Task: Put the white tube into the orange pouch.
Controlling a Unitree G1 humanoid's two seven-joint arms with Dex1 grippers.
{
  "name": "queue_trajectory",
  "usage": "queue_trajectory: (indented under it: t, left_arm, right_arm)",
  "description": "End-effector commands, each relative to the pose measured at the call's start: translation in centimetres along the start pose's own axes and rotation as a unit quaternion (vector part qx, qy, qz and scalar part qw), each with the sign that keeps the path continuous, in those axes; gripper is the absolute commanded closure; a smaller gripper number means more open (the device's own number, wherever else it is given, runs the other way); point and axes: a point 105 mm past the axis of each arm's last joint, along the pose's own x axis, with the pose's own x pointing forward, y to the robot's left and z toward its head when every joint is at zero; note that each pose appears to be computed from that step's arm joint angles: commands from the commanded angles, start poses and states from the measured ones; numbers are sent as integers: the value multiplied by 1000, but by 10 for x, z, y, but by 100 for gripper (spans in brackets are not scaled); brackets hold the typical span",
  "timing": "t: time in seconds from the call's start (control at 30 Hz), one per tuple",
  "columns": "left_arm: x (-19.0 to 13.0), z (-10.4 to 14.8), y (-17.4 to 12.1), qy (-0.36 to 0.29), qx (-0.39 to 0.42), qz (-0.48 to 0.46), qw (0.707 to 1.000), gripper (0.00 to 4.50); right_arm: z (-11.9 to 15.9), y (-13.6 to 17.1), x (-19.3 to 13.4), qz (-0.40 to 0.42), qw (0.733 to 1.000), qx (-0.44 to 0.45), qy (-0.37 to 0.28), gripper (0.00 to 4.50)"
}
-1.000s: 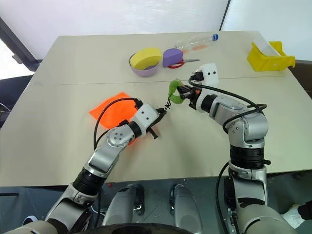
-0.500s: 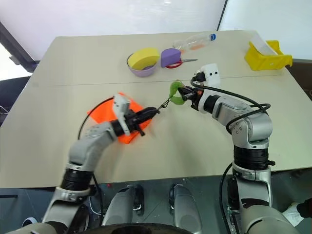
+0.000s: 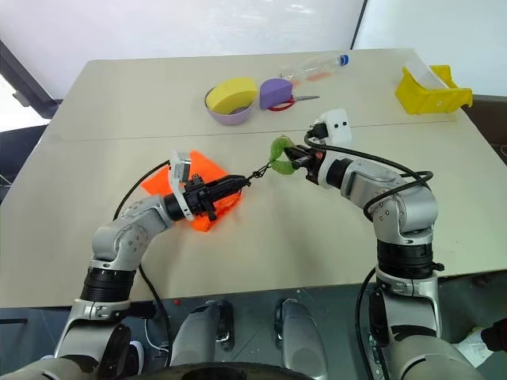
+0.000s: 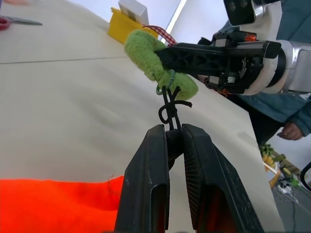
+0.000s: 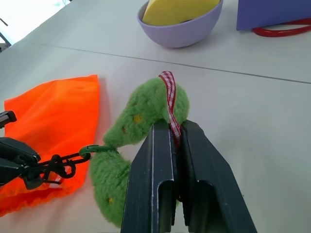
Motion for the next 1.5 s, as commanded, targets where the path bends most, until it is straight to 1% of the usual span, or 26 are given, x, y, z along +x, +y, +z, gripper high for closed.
queue_trajectory:
  t: [0.03,0.07,0.13,0.27,0.37,0.47,0.5,0.6,0.67,0.77,0.87,1.0,1.23,1.5]
  left_arm:
    - [4,6,-4,6,50,-13,999,261]
    - [5,3,-6,18,47,-18,999,204]
    - [6,0,-7,27,65,-18,997,111]
    - [7,2,-6,25,96,-2,995,111]
    - [11,2,-7,34,175,28,984,111]
    - [18,-2,-8,40,223,68,972,111]
    - [22,-4,-10,39,227,81,970,111]
    - [32,-7,-20,23,215,111,970,111]
    - [34,-12,-20,33,216,131,967,111]
    - [34,-13,-17,47,222,163,960,111]
    - [40,-19,-16,67,210,167,961,111]
    - [45,-15,-13,71,216,192,955,111]
    - [53,-23,-20,88,211,177,957,111]
    - [52,-26,-19,96,218,201,950,111]
  right_arm:
    - [13,8,-4,9,999,-22,-29,450]
    - [14,8,-3,10,999,-22,-29,450]
    - [15,9,-3,12,999,-22,-31,450]
    - [16,9,-3,10,999,-25,-32,450]
    - [17,8,-3,6,999,-26,-34,450]
    - [18,8,-3,5,999,-29,-36,450]
    - [18,8,-3,5,999,-29,-36,450]
    - [17,7,-2,3,999,-32,-35,450]
    - [17,7,-1,2,999,-33,-35,450]
    - [17,7,-1,1,999,-34,-37,450]
    - [18,7,0,1,999,-36,-39,450]
    - [20,8,1,1,998,-40,-40,450]
    - [21,9,-1,2,998,-42,-40,450]
    - [24,11,-2,10,998,-48,-33,450]
